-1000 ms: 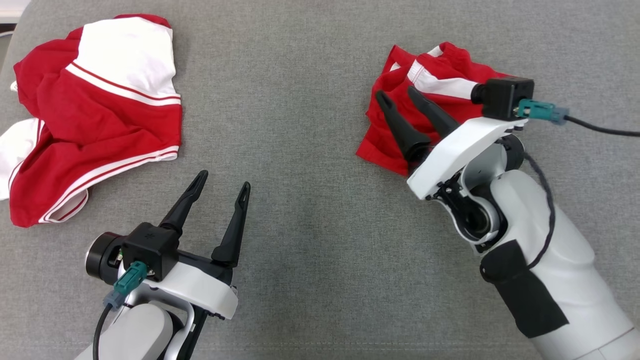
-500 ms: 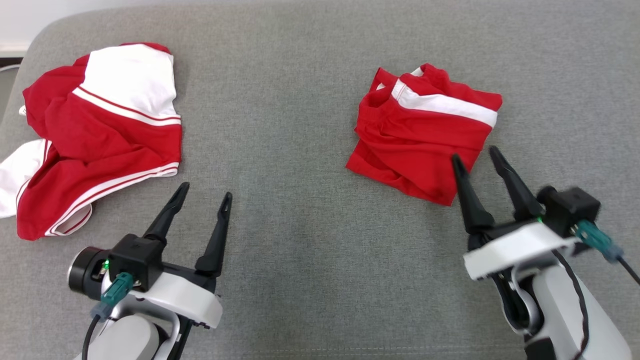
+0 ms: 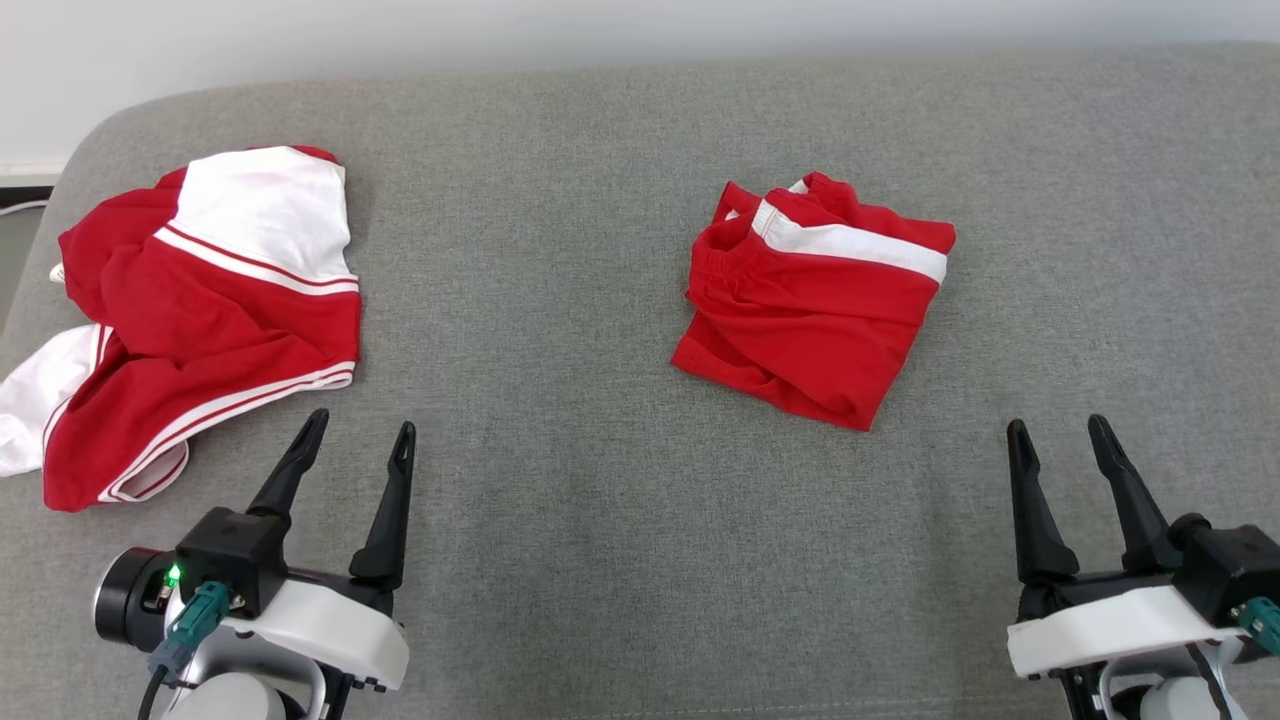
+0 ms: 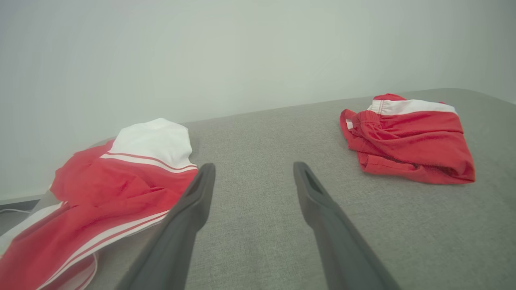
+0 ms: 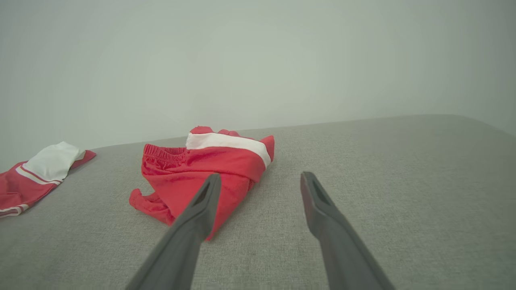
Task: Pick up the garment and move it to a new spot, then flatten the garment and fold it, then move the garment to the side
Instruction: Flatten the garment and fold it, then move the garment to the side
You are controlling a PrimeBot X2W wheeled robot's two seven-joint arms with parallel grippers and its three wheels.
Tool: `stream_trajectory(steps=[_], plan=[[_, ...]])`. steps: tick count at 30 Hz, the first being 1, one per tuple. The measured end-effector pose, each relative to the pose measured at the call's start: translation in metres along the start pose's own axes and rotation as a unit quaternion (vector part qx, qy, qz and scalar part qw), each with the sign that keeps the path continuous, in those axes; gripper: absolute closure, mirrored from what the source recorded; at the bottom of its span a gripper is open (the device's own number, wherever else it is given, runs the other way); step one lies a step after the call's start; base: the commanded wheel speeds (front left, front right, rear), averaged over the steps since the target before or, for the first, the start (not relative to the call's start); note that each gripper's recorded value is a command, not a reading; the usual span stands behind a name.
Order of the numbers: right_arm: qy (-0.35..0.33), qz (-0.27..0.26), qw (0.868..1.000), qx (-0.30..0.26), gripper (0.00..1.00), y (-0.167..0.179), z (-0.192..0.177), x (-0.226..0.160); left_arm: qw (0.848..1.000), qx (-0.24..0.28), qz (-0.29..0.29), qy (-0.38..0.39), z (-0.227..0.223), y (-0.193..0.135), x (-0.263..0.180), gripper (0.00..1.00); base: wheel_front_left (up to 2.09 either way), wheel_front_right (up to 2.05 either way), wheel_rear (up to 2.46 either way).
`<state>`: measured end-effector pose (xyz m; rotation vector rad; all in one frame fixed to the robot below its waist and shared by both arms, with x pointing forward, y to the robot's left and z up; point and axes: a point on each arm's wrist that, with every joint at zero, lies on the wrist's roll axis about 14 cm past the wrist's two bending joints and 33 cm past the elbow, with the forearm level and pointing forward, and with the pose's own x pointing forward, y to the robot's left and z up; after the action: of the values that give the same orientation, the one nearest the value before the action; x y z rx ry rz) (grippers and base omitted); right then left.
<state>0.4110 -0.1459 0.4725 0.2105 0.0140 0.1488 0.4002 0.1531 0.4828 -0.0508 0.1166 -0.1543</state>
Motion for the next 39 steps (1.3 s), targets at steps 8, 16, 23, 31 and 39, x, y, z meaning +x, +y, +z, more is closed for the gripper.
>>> stream_trajectory(steps=[8, 16, 23, 31, 39], plan=[[0.005, -0.012, 1.000, 0.004, 0.00, -0.004, -0.003, -0.013, 1.000, 0.002, 0.011, 0.007, -0.002, 0.005, -0.008, 0.00, 0.00, 0.00, 0.00], [0.014, -0.018, 1.000, 0.015, 0.00, -0.005, -0.010, -0.013, 1.000, -0.001, 0.010, 0.014, -0.006, 0.004, -0.006, 0.00, 0.00, 0.00, 0.00], [0.029, -0.025, 0.998, 0.050, 0.00, -0.008, -0.023, 0.003, 1.000, -0.004, 0.006, 0.024, -0.013, 0.003, -0.001, 0.00, 0.00, 0.00, 0.00], [0.066, 0.001, 0.994, 0.085, 0.00, 0.001, -0.045, 0.049, 1.000, -0.007, 0.006, 0.027, -0.016, 0.006, 0.008, 0.00, 0.00, 0.00, 0.00], [0.137, 0.030, 0.979, 0.150, 0.00, 0.032, -0.077, 0.082, 0.999, -0.014, 0.021, 0.042, -0.029, 0.016, 0.007, 0.00, 0.00, 0.00, 0.00]])
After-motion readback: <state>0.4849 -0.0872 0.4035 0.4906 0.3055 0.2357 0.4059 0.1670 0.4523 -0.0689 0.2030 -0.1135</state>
